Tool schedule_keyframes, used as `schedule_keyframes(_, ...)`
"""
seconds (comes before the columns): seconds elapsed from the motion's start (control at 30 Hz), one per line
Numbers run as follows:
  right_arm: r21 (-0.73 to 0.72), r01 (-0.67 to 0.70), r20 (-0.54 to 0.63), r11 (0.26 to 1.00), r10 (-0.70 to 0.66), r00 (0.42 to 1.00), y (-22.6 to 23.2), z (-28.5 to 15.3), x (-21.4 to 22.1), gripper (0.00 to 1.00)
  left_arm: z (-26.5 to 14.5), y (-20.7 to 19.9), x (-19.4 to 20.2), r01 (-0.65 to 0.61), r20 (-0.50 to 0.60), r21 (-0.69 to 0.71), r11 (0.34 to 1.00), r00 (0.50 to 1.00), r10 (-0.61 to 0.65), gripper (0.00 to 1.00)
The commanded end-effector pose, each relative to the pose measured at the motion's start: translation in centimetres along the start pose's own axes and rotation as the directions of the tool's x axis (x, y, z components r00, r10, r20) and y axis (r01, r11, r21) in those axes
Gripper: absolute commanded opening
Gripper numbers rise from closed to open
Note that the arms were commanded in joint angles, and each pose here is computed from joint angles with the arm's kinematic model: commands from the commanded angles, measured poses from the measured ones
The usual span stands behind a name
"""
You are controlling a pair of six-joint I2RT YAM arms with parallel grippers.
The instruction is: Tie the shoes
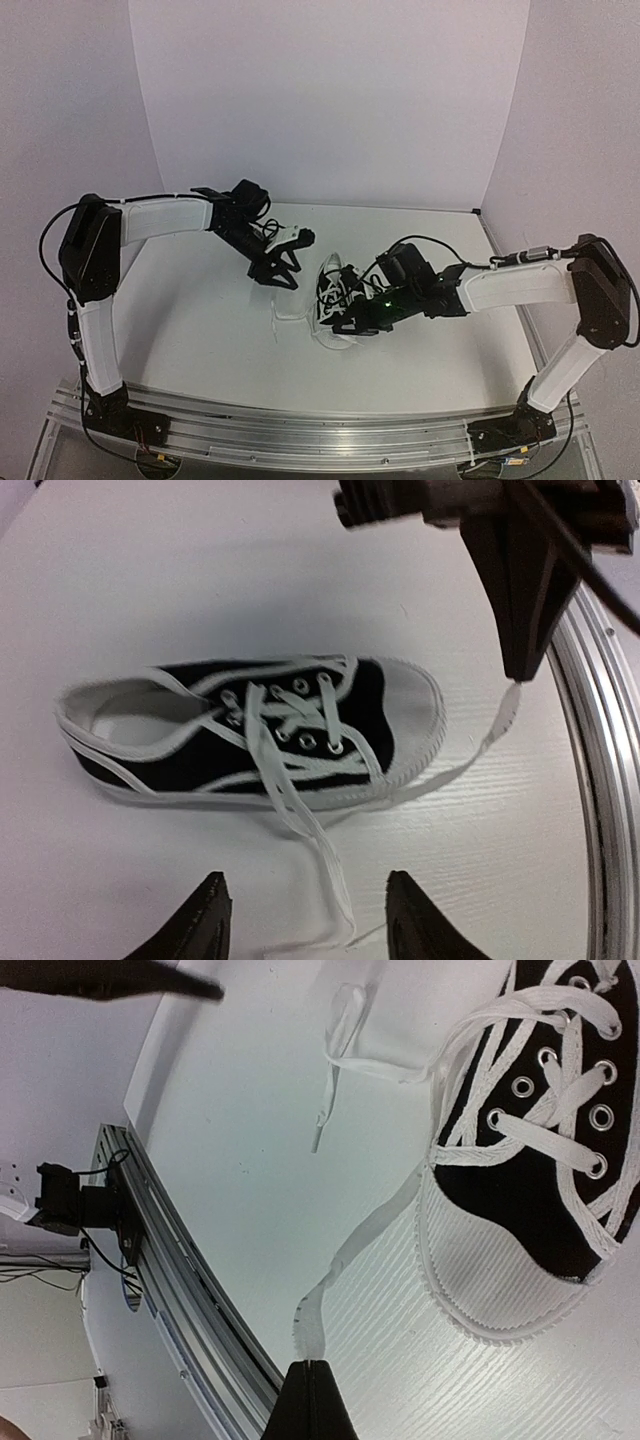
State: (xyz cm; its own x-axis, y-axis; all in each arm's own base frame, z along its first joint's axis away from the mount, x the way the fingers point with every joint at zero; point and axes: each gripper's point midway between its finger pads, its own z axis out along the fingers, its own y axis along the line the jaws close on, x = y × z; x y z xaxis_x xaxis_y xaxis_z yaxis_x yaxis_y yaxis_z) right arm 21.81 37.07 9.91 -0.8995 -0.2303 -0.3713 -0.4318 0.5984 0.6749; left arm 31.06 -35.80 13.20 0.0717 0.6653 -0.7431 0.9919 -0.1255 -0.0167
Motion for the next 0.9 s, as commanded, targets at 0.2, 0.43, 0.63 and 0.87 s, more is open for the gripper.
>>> schedule_keyframes(0.2, -0.037, -0.033, 0.134, 0.999, 0.037, 0.99, 0.4, -1.9, -1.6, 0.0, 2.0, 6.7, -2.7, 0.225, 0.119, -0.083, 0.971, 0.97, -0.214, 0.33)
schedule_keyframes(0.43, -0.04, -0.025, 0.14, 0.999, 0.031, 0.99, 0.2, -1.8, -1.7, 0.0, 5.7, 5.9, 0.6, 0.171, 0.032, -0.011, 0.985, 0.985, -0.171, 0.46)
schedule_keyframes(0.63, -0.036, -0.023, 0.139, 0.999, 0.028, 0.99, -0.1, -1.4, -1.7, 0.0, 6.8, 3.0, 1.2, 0.144, 0.029, 0.071, 0.987, 0.989, -0.146, 0.48)
schedule_keyframes(0.87, -0.035, -0.022, 0.137, 0.999, 0.027, 0.99, -0.3, -1.1, -1.6, 0.0, 7.7, 2.8, 2.1, 0.137, 0.005, 0.066, 0.988, 0.99, -0.138, 0.41)
